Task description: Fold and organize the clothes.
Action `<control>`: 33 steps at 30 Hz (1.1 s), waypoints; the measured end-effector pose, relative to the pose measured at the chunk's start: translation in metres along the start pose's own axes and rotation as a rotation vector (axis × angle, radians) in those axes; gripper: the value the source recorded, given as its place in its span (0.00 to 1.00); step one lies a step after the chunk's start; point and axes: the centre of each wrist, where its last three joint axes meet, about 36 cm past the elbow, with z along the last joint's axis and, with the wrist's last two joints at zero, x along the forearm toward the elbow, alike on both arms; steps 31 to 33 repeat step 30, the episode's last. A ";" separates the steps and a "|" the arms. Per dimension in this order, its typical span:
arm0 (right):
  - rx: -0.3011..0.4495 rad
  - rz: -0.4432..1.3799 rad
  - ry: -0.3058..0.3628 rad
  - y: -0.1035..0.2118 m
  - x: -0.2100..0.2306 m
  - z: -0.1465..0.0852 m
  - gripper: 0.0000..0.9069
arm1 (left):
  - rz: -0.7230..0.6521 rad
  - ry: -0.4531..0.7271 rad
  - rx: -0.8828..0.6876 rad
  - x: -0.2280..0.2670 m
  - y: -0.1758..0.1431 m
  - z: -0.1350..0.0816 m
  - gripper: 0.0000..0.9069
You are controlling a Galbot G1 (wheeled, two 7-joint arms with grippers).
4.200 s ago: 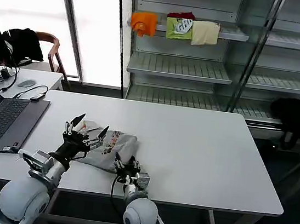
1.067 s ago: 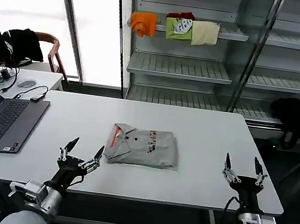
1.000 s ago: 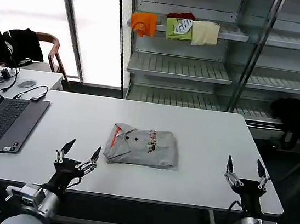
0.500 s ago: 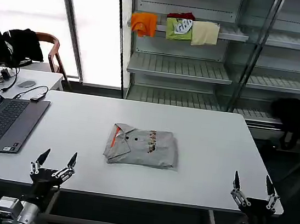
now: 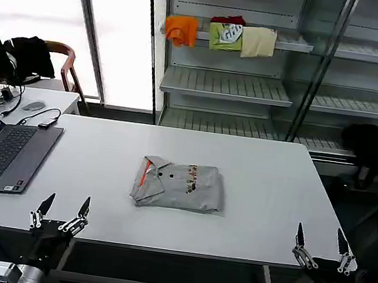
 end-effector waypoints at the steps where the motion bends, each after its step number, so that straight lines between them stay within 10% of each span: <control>1: 0.000 0.000 0.000 0.000 0.000 0.000 1.00 | 0.001 -0.002 -0.003 0.001 0.000 0.001 1.00; 33: 0.021 -0.058 0.035 -0.005 0.011 0.003 1.00 | 0.040 -0.043 -0.058 0.016 0.003 0.003 1.00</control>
